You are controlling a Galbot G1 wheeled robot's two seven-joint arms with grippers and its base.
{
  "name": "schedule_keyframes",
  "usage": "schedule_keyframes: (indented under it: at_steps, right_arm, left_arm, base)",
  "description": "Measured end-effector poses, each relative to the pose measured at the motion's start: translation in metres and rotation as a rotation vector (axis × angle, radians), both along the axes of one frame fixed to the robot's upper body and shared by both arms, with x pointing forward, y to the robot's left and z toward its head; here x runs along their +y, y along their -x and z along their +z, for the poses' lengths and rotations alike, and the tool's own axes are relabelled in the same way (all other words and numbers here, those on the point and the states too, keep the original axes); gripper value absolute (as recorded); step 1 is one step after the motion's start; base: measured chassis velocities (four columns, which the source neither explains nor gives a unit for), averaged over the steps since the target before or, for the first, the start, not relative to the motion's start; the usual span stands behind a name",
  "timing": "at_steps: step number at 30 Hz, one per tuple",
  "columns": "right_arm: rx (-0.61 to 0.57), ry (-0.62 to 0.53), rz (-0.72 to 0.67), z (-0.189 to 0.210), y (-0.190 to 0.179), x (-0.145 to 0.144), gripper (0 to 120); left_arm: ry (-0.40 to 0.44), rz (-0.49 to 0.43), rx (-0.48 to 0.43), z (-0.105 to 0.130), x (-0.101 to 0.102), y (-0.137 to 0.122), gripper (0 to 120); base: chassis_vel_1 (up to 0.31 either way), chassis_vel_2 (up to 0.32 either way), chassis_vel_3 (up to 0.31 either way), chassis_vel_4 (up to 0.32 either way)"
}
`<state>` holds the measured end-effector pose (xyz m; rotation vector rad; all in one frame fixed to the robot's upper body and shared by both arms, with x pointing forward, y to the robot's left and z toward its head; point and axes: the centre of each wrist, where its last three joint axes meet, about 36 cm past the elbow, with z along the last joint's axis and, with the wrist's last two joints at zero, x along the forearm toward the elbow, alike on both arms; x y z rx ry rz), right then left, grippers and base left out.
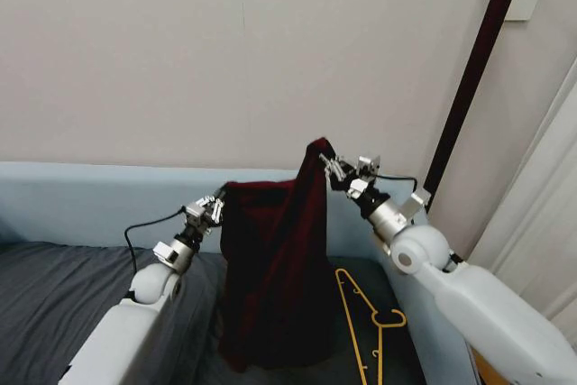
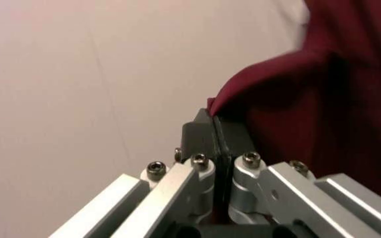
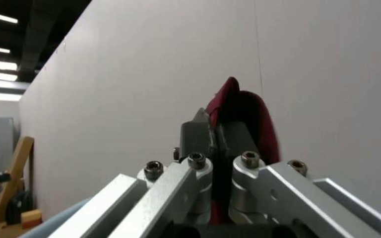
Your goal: Pick up the clothes from the sofa and hang them on the clothes hanger.
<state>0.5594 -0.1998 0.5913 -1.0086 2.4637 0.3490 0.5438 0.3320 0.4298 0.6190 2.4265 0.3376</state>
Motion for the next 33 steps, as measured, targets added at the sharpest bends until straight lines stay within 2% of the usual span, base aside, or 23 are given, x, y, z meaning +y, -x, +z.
schedule_keyframes:
  at_steps: [1,2,3,5,6,8,11,12,14,15,17,20,22,24,26,27,29,32,33]
  right_arm:
    - [-0.001,-0.006,-0.006,0.002,0.0,0.001,0]
    - [-0.001,-0.006,-0.006,0.002,0.0,0.001,0]
    - [0.001,-0.008,-0.01,0.002,0.0,0.001,0]
    - [0.038,0.018,-0.031,-0.022,0.008,-0.002,0]
    - [0.038,0.018,-0.031,-0.022,0.008,-0.002,0]
    - [0.093,0.054,-0.039,-0.059,0.021,-0.004,0]
    - [0.152,0.079,-0.036,-0.1,0.038,-0.001,0]
    - [0.152,0.079,-0.036,-0.1,0.038,-0.001,0]
    - [0.166,0.088,-0.024,-0.116,0.045,0.003,0]
    - [0.166,0.088,-0.024,-0.116,0.045,0.003,0]
    - [0.17,0.082,-0.016,-0.12,0.047,0.008,0]
    - [0.172,0.08,-0.017,-0.122,0.045,0.011,0]
    - [0.172,0.081,-0.018,-0.122,0.043,0.01,0]
    - [0.166,0.083,-0.024,-0.12,0.041,0.007,0]
    - [0.16,0.084,-0.028,-0.117,0.038,0.003,0]
    - [0.16,0.084,-0.028,-0.117,0.038,0.003,0]
    - [0.155,0.079,-0.028,-0.115,0.037,0.0,0]
    - [0.148,0.073,-0.023,-0.112,0.036,-0.001,0]
    - [0.148,0.073,-0.023,-0.112,0.036,-0.001,0]
  left_arm:
    - [-0.041,-0.015,0.003,-0.005,-0.001,0.013,0]
    - [-0.041,-0.015,0.003,-0.005,-0.001,0.013,0]
    - [-0.072,-0.027,0.01,-0.012,-0.002,0.025,0]
    - [-0.159,-0.058,0.075,-0.054,-0.007,0.072,0]
    - [-0.159,-0.058,0.075,-0.054,-0.007,0.072,0]
    - [-0.175,-0.089,0.178,-0.101,-0.02,0.117,0]
    - [-0.125,-0.113,0.288,-0.143,-0.045,0.155,0]
    - [-0.125,-0.113,0.288,-0.143,-0.045,0.155,0]
    - [-0.067,-0.145,0.368,-0.169,-0.069,0.176,0]
    - [-0.067,-0.145,0.368,-0.169,-0.069,0.176,0]
    - [-0.021,-0.166,0.43,-0.19,-0.085,0.191,0]
    - [0.024,-0.12,0.515,-0.211,-0.097,0.215,14]
    - [0.033,-0.097,0.551,-0.217,-0.099,0.225,16]
    - [0.044,-0.091,0.591,-0.227,-0.095,0.244,26]
    - [0.055,-0.148,0.593,-0.23,-0.083,0.253,35]
    - [0.055,-0.148,0.593,-0.23,-0.083,0.253,35]
    - [0.077,-0.208,0.587,-0.228,-0.065,0.256,43]
    - [0.111,-0.309,0.538,-0.219,-0.029,0.243,58]
    - [0.111,-0.309,0.538,-0.219,-0.029,0.243,58]
  base:
    - [0.0,0.0,0.0,0.0]
    - [0.0,0.0,0.0,0.0]
    - [0.0,0.0,0.0,0.0]
    - [0.0,0.0,0.0,0.0]
    - [0.0,0.0,0.0,0.0]
    - [0.0,0.0,0.0,0.0]
    - [0.0,0.0,0.0,0.0]
    - [0.0,0.0,0.0,0.0]
    - [0.0,0.0,0.0,0.0]
    - [0.0,0.0,0.0,0.0]
    - [0.0,0.0,0.0,0.0]
    - [0.0,0.0,0.0,0.0]
    - [0.0,0.0,0.0,0.0]
    - [0.0,0.0,0.0,0.0]
    - [0.0,0.0,0.0,0.0]
    - [0.0,0.0,0.0,0.0]
    - [0.0,0.0,0.0,0.0]
    - [0.0,0.0,0.0,0.0]
    - [0.0,0.0,0.0,0.0]
